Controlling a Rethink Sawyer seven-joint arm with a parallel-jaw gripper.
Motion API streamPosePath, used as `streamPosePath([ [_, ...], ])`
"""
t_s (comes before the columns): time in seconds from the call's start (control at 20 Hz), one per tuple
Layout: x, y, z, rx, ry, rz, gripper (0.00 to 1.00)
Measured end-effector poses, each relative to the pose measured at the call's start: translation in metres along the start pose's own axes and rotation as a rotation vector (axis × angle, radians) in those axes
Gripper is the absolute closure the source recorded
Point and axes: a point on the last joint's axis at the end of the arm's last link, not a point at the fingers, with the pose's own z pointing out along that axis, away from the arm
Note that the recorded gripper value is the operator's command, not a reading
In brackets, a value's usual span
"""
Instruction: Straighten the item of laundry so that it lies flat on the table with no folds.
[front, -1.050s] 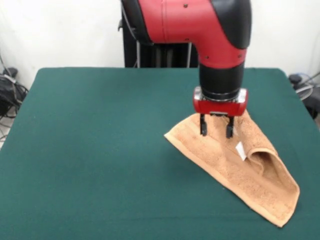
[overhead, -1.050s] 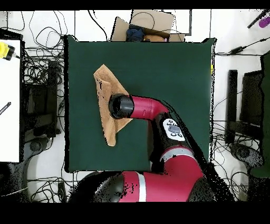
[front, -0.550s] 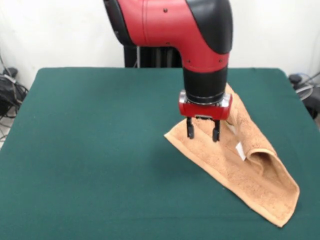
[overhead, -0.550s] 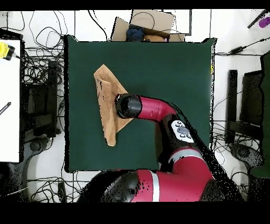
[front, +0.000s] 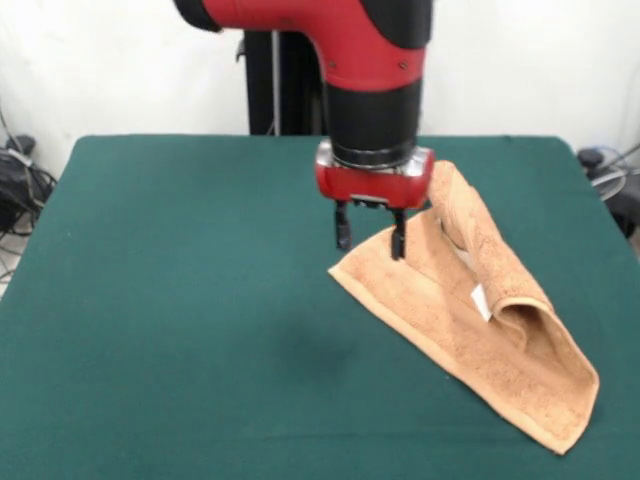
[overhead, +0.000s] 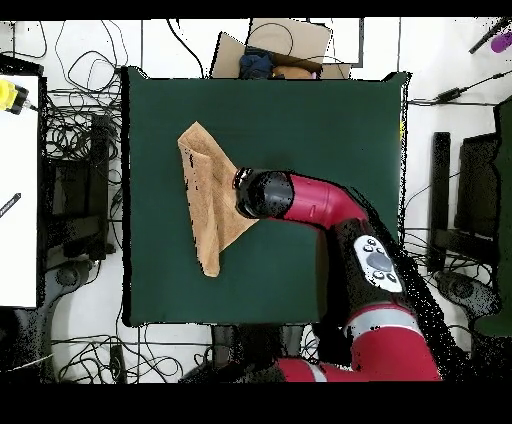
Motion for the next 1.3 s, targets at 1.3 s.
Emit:
streamPosePath([
  [1.3,0.039,-0.069,0.092,0.059,0.111,-0.076,0.0],
])
